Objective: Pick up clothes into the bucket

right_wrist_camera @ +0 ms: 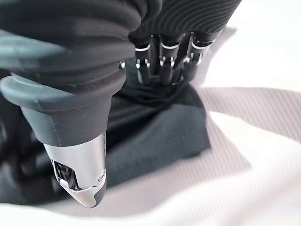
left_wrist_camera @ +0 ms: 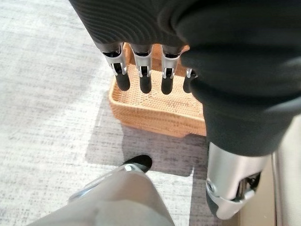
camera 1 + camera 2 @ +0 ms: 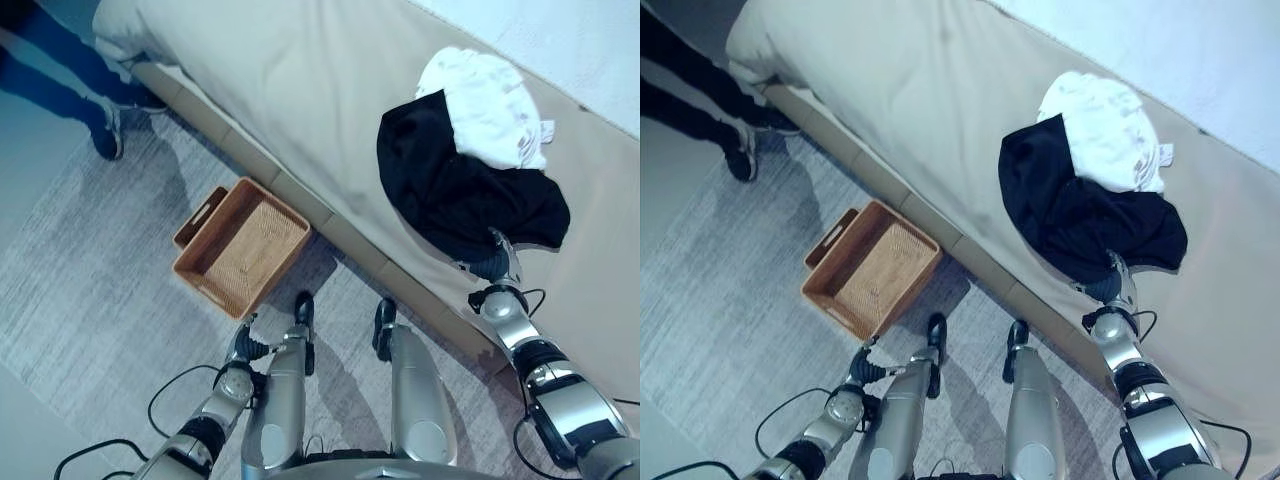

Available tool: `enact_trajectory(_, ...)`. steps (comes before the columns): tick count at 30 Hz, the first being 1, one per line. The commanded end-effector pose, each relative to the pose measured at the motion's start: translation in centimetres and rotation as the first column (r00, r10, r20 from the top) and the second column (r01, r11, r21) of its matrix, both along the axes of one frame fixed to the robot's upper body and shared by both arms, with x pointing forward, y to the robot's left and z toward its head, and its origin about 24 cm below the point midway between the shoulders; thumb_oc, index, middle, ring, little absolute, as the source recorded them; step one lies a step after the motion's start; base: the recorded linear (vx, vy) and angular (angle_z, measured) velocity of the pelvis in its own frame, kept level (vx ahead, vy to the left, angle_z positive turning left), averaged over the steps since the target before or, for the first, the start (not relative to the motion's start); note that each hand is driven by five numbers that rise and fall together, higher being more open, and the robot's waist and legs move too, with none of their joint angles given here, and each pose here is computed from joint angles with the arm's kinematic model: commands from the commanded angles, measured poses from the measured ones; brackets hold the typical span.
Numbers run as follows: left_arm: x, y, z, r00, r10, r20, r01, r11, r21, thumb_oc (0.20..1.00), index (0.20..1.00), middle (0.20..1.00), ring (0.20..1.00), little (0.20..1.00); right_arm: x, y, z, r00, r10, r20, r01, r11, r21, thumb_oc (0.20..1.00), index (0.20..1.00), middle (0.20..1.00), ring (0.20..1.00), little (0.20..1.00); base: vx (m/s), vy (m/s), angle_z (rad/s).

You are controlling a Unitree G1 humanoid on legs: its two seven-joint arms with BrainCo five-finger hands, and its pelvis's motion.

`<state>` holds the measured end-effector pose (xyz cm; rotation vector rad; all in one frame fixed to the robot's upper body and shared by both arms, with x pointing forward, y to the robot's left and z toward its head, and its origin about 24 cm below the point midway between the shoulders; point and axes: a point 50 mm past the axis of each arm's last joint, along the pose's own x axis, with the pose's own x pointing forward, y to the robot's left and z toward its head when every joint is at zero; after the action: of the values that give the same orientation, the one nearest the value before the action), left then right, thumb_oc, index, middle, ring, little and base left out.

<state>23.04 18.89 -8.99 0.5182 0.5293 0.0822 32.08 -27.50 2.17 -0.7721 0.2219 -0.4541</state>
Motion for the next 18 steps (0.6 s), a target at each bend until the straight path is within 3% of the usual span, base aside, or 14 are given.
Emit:
enact_trajectory(1, -1.4, -0.8, -0.8, 0.999, 0.043, -0.013, -0.044, 0.998, -0.041, 1.000, 1.000, 1.000, 1.000, 1.000, 0.5, -0.7, 1.7, 0.997, -0.022, 0.076, 0.025, 0.999, -0.036, 1.000, 1.000, 1.000, 1.000, 1.000, -0.02, 0.007, 0.14)
enact_trajectory(5, -1.7, -0.9, -0.9, 0.999, 0.040, -0.011, -0.041, 0.999, -0.035, 1.000, 1.000, 1.000, 1.000, 1.000, 2.3, -0.8, 4.8, 0.967, -0.118, 0.227, 0.098, 0.990, 0.098, 1.000, 1.000, 1.000, 1.000, 1.000, -0.03, 0.013, 0.03)
enact_trajectory(6, -1.7, -0.9, -0.9, 0.999, 0.045, -0.008, -0.045, 0.998, -0.037, 1.000, 1.000, 1.000, 1.000, 1.000, 2.5, -0.8, 5.2, 0.954, -0.155, 0.256, 0.120, 0.982, 0.149, 0.633, 0.633, 0.633, 0.633, 0.633, -0.02, 0.014, 0.13)
enact_trajectory(7, -1.6, -1.0, -0.8, 0.999, 0.047, -0.007, -0.047, 0.998, -0.040, 1.000, 1.000, 1.000, 1.000, 1.000, 3.0, -0.8, 6.1, 0.933, -0.198, 0.302, 0.134, 0.966, 0.220, 0.382, 0.382, 0.382, 0.382, 0.382, -0.01, 0.025, 0.16)
enact_trajectory(8, -1.6, -1.0, -0.8, 0.999, 0.049, -0.005, -0.049, 0.998, -0.041, 1.000, 1.000, 1.000, 1.000, 1.000, 3.3, -0.7, 6.9, 0.911, -0.233, 0.341, 0.139, 0.950, 0.279, 0.231, 0.231, 0.231, 0.231, 0.231, 0.00, 0.025, 0.17)
enact_trajectory(9, -1.5, -1.1, -0.7, 0.999, 0.043, 0.004, -0.043, 0.998, -0.047, 1.000, 1.000, 1.000, 1.000, 1.000, 3.5, -0.8, 7.5, 0.889, -0.275, 0.366, 0.148, 0.929, 0.340, 0.200, 0.200, 0.200, 0.200, 0.200, 0.00, 0.030, 0.18)
enact_trajectory(13, -1.3, -1.8, -0.5, 1.000, 0.017, 0.018, -0.016, 0.998, -0.055, 1.000, 1.000, 1.000, 1.000, 1.000, 4.4, -0.4, 10.7, 0.790, -0.366, 0.492, 0.109, 0.873, 0.475, 0.200, 0.200, 0.200, 0.200, 0.200, 0.01, 0.030, 0.10)
enact_trajectory(18, 0.0, -3.0, 0.3, 0.998, -0.028, 0.058, 0.032, 0.998, -0.063, 1.000, 1.000, 1.000, 1.000, 1.000, 4.7, 0.2, 12.9, 0.731, -0.363, 0.578, 0.051, 0.873, 0.485, 0.200, 0.200, 0.200, 0.200, 0.200, 0.01, 0.015, 0.07)
